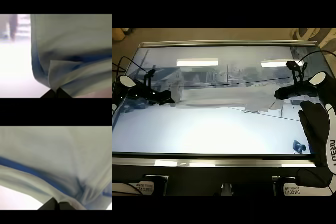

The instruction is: Fold the shirts.

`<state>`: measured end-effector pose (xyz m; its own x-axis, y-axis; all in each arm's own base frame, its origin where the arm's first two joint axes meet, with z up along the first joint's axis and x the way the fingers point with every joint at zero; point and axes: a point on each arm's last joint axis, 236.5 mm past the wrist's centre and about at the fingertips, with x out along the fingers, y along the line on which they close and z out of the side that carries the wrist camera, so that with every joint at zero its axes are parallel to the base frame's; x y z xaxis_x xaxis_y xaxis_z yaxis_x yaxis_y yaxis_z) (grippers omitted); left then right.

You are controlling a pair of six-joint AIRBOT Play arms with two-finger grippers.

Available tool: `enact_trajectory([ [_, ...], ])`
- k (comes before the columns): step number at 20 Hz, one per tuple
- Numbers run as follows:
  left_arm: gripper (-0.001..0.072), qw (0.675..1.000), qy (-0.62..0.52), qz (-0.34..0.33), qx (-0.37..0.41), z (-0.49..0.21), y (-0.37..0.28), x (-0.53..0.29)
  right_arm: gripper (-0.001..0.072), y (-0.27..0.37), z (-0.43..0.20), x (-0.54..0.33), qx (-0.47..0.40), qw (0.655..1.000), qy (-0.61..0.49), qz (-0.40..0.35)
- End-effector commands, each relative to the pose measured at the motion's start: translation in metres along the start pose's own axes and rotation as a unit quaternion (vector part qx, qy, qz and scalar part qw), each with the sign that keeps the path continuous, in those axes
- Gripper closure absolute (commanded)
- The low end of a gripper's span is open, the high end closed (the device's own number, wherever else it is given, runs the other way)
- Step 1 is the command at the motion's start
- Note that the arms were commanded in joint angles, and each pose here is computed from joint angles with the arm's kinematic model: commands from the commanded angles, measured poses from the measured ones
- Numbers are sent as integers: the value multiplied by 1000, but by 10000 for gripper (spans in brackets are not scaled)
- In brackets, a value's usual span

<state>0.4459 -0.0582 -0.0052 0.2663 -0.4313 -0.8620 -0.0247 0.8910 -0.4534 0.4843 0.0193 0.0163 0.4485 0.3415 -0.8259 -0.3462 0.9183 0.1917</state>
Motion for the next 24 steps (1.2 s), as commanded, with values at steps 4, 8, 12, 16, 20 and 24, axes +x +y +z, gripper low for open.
enact_trajectory([
  [4, 685, 996, -43, -47, -70, 83, -1, 37, 699, -46, 82, 58, 93, 987, -131, -2],
  [8, 683, 991, -46, -67, -105, 97, 8, 74, 694, -59, 64, 96, 119, 986, -114, -1],
  [12, 8, 987, -57, -83, -129, 104, -1, 90, 523, -53, 48, 110, 122, 989, -86, 15],
  [16, -13, 989, -57, -91, -103, 111, -13, 60, 21, -72, 51, 67, 82, 993, -90, -9],
  [20, -13, 990, -92, -98, -33, 117, -41, -7, -2, -133, -16, 27, 90, 994, 9, -67],
  [24, -13, 987, -116, -114, -10, 107, -89, -66, -3, -128, -51, 51, 159, 986, 42, 6],
])
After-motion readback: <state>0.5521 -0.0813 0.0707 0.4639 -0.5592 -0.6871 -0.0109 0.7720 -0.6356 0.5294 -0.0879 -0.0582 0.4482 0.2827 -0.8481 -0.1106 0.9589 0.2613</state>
